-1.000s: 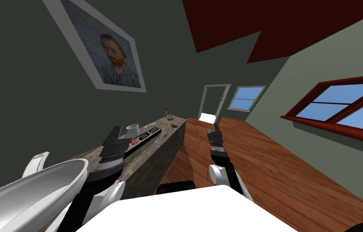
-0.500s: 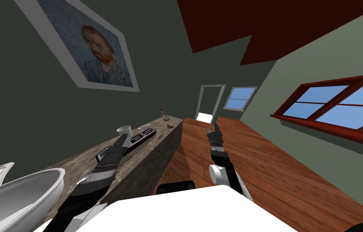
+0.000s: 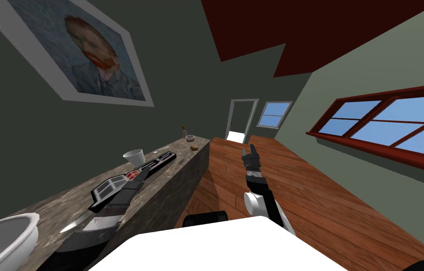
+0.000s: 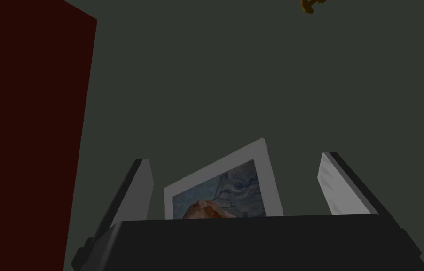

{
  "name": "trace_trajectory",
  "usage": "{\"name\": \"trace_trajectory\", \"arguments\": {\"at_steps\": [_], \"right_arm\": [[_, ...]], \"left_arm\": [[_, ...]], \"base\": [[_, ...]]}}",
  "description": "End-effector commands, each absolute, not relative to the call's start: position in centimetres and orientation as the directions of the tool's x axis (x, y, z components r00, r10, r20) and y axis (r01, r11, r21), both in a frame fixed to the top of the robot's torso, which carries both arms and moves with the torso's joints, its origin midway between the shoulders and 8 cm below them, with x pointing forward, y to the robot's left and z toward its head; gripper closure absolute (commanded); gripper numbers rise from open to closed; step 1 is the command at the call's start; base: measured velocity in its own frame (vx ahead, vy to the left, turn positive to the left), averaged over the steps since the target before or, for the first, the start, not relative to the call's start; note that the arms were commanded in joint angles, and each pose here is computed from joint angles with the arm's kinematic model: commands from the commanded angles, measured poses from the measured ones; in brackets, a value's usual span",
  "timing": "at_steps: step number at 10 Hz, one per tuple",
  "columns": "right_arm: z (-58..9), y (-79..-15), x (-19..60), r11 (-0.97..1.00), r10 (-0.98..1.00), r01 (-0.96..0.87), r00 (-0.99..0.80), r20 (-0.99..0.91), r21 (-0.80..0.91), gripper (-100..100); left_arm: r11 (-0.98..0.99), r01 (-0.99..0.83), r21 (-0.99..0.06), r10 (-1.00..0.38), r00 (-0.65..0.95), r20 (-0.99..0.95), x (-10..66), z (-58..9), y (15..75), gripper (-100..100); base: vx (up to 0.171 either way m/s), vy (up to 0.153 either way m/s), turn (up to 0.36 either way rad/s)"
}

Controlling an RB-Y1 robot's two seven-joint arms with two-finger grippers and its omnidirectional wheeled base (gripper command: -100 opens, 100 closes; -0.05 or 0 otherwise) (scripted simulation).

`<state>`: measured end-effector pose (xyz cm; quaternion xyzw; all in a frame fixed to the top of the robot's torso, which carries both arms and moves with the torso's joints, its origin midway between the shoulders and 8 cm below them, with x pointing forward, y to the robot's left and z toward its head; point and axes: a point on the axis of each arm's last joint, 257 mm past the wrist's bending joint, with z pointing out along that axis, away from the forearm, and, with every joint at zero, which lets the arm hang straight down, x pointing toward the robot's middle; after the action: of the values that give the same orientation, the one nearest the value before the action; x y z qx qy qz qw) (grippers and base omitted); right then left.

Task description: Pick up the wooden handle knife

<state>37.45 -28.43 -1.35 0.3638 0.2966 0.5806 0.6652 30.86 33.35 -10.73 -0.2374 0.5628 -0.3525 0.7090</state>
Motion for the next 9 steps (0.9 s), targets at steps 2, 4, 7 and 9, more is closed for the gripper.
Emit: {"name": "trace_trajectory", "arguments": {"at_steps": [2, 4, 7, 9], "right_arm": [[-1.3, -28.4, 37.4, 0.061, 0.988, -0.557, 0.150, 0.028, 0.828, 0], [-1.3, -28.4, 37.4, 0.061, 0.988, -0.557, 0.150, 0.028, 0.829, 0], [-1.3, -28.4, 37.4, 0.061, 0.988, -0.557, 0.150, 0.028, 0.828, 0], [-1.3, -28.4, 37.4, 0.061, 0.988, -0.557, 0.150, 0.028, 0.829, 0]], "left_arm": [[0.691, 0.159, -0.706, -0.721, 0.070, -0.690, 29.7, -13.0, 34.2, -100], [0.769, 0.067, -0.636, -0.637, -0.015, -0.771, 28.0, -16.0, 35.4, -100], [0.806, 0.009, -0.592, -0.589, -0.086, -0.804, 26.3, -18.2, 36.2, -100], [0.838, -0.031, -0.544, -0.542, -0.147, -0.827, 24.8, -19.8, 36.9, -100]], "base": [[0.023, -0.072, -0.057], [0.054, -0.074, -0.109], [0.040, -0.070, -0.065], [0.060, -0.038, -0.070]]}}
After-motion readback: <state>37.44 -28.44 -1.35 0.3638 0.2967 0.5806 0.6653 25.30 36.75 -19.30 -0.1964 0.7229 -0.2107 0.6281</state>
